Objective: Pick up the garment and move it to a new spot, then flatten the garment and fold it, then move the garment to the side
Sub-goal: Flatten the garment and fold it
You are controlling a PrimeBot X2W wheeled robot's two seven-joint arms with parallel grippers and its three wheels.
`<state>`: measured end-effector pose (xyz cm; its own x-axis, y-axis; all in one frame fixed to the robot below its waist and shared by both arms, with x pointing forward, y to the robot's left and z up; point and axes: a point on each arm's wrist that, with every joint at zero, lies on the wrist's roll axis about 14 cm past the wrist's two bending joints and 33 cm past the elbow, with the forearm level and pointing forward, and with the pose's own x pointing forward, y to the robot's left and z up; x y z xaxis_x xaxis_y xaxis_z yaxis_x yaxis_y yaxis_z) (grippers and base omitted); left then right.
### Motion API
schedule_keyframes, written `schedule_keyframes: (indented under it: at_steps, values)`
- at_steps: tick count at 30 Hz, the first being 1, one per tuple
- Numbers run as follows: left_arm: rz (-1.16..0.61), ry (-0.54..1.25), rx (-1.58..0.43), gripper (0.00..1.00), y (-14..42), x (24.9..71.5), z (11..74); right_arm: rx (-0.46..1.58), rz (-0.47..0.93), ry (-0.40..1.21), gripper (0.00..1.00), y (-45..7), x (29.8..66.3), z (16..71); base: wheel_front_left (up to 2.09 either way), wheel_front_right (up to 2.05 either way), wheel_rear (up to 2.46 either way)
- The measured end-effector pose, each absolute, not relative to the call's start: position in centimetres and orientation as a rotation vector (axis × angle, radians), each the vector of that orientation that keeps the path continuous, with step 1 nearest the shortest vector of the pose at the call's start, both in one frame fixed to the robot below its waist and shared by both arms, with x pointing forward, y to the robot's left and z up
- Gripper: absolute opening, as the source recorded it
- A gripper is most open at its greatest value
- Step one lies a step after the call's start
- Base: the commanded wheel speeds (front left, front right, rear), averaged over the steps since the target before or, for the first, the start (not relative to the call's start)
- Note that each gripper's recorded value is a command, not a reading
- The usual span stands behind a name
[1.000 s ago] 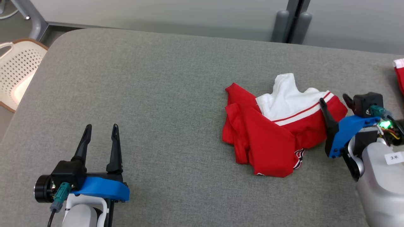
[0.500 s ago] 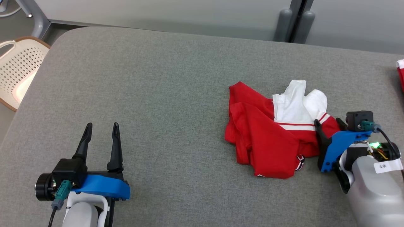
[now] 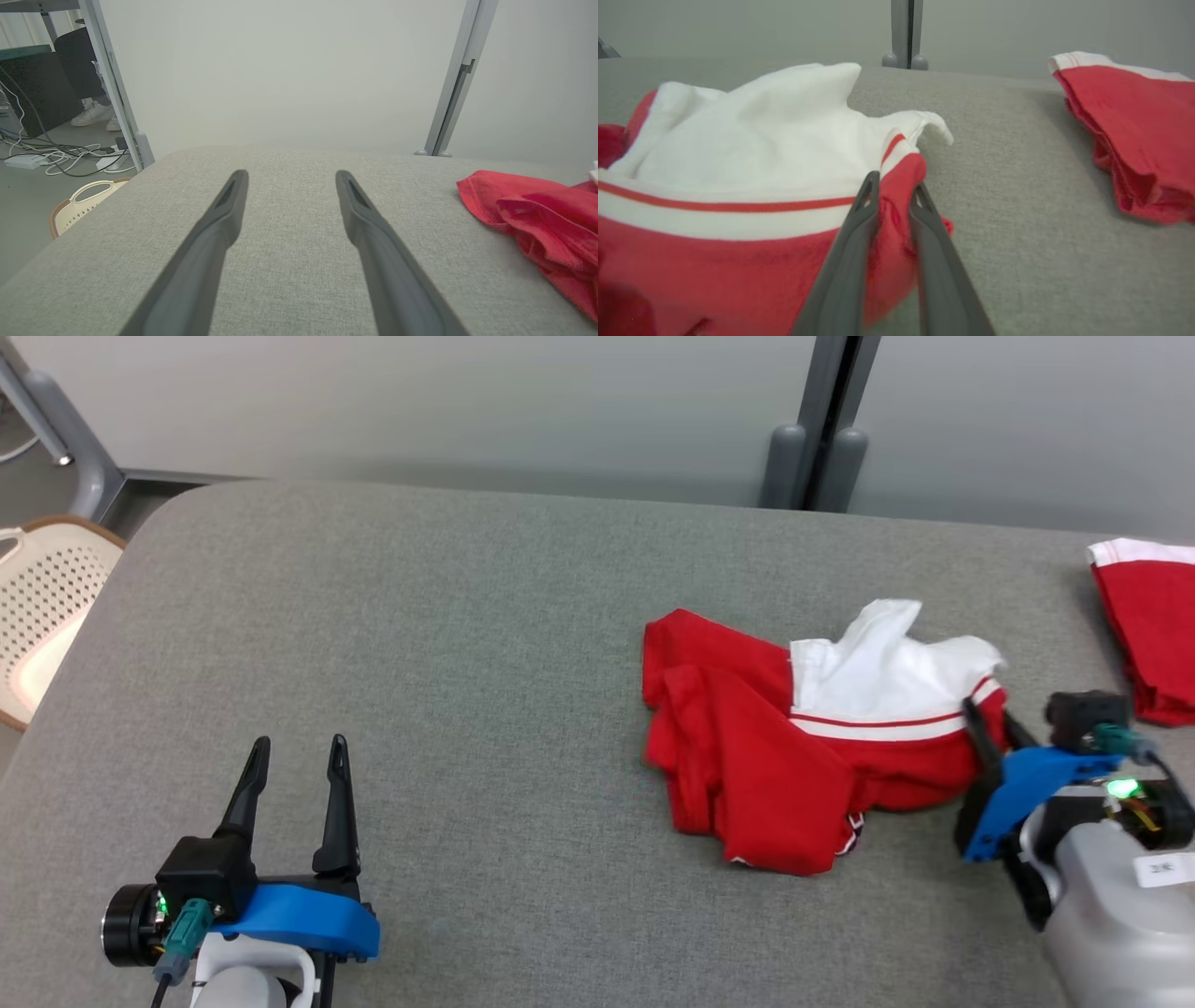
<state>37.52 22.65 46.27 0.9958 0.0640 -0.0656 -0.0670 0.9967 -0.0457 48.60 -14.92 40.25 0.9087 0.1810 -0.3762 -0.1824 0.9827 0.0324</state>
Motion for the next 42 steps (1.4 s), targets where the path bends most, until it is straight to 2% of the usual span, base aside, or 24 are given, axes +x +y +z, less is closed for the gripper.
schedule_keyframes:
  at_steps: [8, 13, 18, 24, 33, 41, 42]
  values:
    - [0.050, 0.024, -0.050, 1.00, 22.0, 37.0, 47.5, -0.033, 0.061, 0.156, 0.00, -22.0, 50.2, 47.9, 0.00, 0.00, 0.00]
    - [0.052, 0.006, -0.053, 1.00, 22.0, 36.7, 48.1, -0.047, 0.087, -0.004, 0.00, -21.3, 51.1, 53.1, 0.00, 0.00, 0.00]
    - [0.065, -0.009, -0.059, 1.00, 22.2, 36.1, 48.5, -0.051, 0.209, -0.133, 0.00, -16.1, 51.4, 57.3, 0.00, 0.00, 0.00]
    - [0.102, -0.018, -0.064, 1.00, 23.3, 35.1, 48.8, -0.055, 0.426, -0.164, 0.00, -6.7, 50.5, 58.9, 0.00, 0.00, 0.00]
    - [0.162, -0.011, -0.072, 1.00, 24.8, 33.9, 48.5, -0.076, 0.797, -0.049, 0.00, 6.7, 44.7, 54.4, 0.00, 0.00, 0.00]
    - [0.176, 0.001, -0.081, 1.00, 25.1, 33.5, 48.1, -0.086, 1.027, 0.099, 0.00, 11.8, 37.9, 48.7, 0.00, 0.00, 0.00]
    - [0.176, 0.003, -0.082, 1.00, 25.1, 33.5, 48.0, -0.068, 1.047, 0.112, 0.16, 12.2, 37.1, 48.4, 0.00, 0.00, 0.00]
